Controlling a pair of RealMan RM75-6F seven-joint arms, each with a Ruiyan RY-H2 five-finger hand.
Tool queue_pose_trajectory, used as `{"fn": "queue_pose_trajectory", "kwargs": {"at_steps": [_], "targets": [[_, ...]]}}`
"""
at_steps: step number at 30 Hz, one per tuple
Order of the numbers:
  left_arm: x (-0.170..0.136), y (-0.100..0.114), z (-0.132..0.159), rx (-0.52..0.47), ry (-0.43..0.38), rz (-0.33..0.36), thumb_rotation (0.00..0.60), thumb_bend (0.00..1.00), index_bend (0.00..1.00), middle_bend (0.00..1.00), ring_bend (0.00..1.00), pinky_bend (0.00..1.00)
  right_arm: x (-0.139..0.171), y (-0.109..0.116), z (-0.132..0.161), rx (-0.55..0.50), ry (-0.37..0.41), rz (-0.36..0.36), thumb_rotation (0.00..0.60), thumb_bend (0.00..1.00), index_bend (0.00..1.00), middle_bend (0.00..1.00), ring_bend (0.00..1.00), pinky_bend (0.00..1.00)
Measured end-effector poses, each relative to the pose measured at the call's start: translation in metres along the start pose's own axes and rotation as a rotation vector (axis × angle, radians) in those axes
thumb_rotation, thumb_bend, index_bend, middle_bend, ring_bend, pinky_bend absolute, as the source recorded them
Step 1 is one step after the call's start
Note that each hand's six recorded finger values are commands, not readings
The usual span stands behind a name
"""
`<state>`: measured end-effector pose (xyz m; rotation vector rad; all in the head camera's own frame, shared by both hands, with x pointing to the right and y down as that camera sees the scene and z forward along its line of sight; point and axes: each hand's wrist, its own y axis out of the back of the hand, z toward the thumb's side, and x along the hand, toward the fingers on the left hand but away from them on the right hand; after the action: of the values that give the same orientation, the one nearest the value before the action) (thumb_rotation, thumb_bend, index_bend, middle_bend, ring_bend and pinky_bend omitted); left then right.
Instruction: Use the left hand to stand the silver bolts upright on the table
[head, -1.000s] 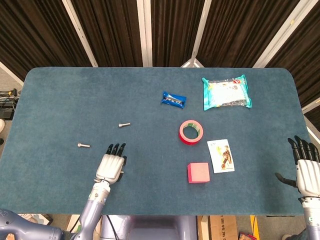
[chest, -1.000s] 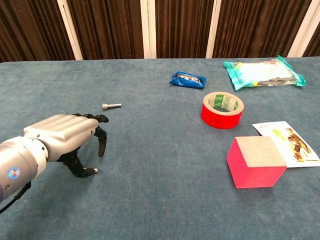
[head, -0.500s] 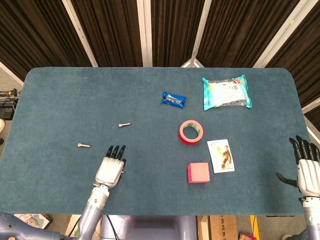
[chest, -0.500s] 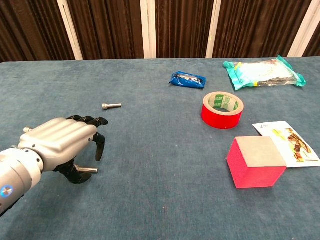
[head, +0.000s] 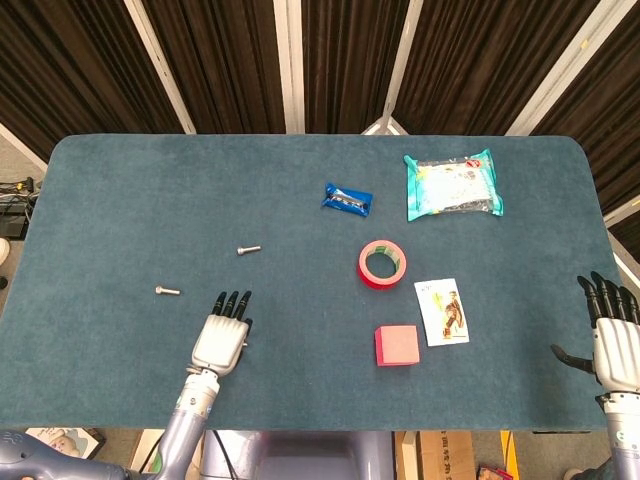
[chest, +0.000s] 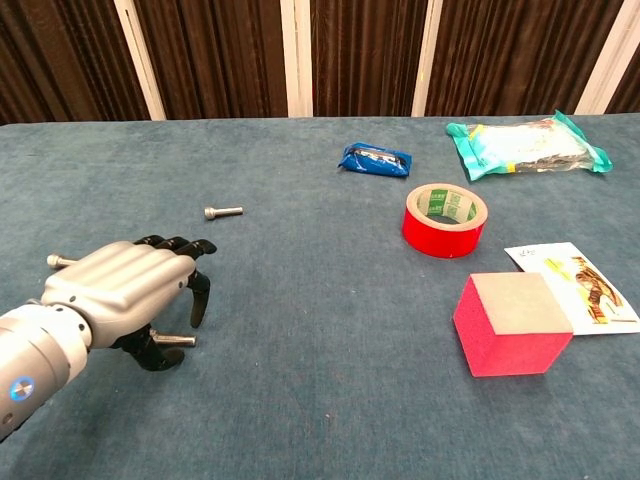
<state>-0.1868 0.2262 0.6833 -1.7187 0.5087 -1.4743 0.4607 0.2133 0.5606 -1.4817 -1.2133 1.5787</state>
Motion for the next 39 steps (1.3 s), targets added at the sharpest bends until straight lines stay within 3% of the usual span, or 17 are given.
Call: {"fn": "queue_pose_trajectory", "kwargs": {"at_steps": [39], "targets": [[0.0014,-0.0031,0.0027,0.009,0.004,-0.002,0.600,0.45,0.54,0.01,0.00,0.00,-0.0005,0.0013,-0.0023,-0.010,-0.026,-0.007,0.600,0.01,0.10,0.01,0.00,0.00]]}}
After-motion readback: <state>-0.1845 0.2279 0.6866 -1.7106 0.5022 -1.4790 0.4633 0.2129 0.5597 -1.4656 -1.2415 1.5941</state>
